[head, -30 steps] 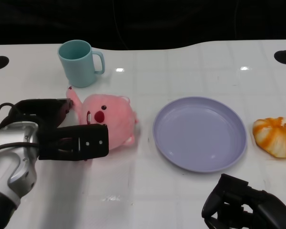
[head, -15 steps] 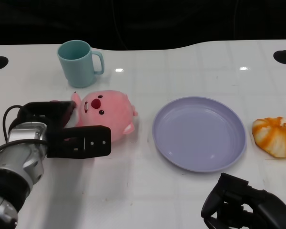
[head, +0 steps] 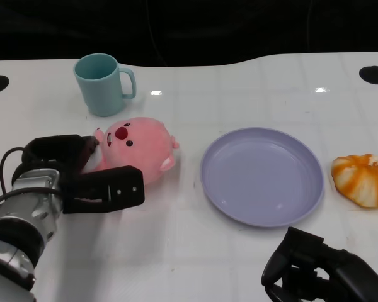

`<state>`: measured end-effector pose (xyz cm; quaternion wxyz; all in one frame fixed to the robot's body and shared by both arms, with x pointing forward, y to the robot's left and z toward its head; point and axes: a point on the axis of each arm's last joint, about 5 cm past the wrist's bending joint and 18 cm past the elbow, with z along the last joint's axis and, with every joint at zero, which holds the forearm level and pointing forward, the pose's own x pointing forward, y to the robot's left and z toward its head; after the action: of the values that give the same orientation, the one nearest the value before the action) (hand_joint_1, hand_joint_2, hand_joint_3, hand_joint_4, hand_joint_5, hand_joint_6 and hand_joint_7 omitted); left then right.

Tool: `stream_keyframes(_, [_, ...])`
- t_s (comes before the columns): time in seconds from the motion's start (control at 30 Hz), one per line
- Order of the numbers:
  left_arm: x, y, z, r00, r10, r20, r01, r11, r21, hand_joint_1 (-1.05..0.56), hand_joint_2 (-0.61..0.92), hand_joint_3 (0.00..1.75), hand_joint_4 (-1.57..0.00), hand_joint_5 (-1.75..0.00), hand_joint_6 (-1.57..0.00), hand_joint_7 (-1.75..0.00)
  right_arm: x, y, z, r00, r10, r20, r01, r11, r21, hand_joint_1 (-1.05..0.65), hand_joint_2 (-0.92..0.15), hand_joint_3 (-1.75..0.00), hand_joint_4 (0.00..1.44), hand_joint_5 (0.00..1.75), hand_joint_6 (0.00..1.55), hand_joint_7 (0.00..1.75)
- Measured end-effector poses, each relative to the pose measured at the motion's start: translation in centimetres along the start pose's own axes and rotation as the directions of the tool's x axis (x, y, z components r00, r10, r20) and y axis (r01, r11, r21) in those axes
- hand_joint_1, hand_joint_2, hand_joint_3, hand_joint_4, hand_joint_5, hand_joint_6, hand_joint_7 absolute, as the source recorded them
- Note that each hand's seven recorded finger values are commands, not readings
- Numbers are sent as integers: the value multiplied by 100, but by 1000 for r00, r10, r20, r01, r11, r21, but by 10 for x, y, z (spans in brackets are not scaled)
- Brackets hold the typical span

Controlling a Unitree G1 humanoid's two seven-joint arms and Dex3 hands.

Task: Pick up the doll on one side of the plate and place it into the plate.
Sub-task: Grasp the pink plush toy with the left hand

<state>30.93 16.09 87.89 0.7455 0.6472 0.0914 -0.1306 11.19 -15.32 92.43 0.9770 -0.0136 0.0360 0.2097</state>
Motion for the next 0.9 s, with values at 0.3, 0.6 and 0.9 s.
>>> stream_keyframes(0.3, [-5, -6, -10, 991, 123, 60, -120, 991, -51, -26, 92, 32, -82, -174, -63, -172, 2, 4, -2, 1000, -10, -8, 10, 1000, -5, -20, -87, -64, 66, 175, 45, 168])
stream_keyframes(0.6, [-10, -4, -20, 978, 192, 85, -176, 971, -164, -22, 68, 78, -88, -175, -66, -175, 2, 11, 2, 1000, 0, 1, 0, 1000, 9, -21, -86, -68, 66, 175, 43, 172])
stream_keyframes(0.9, [-16, 0, -21, 956, 266, 119, -232, 941, -245, -20, 53, 103, -90, -175, -68, -175, 4, 12, 2, 1000, -11, -3, 11, 1000, 9, -18, -84, -70, 66, 175, 42, 172])
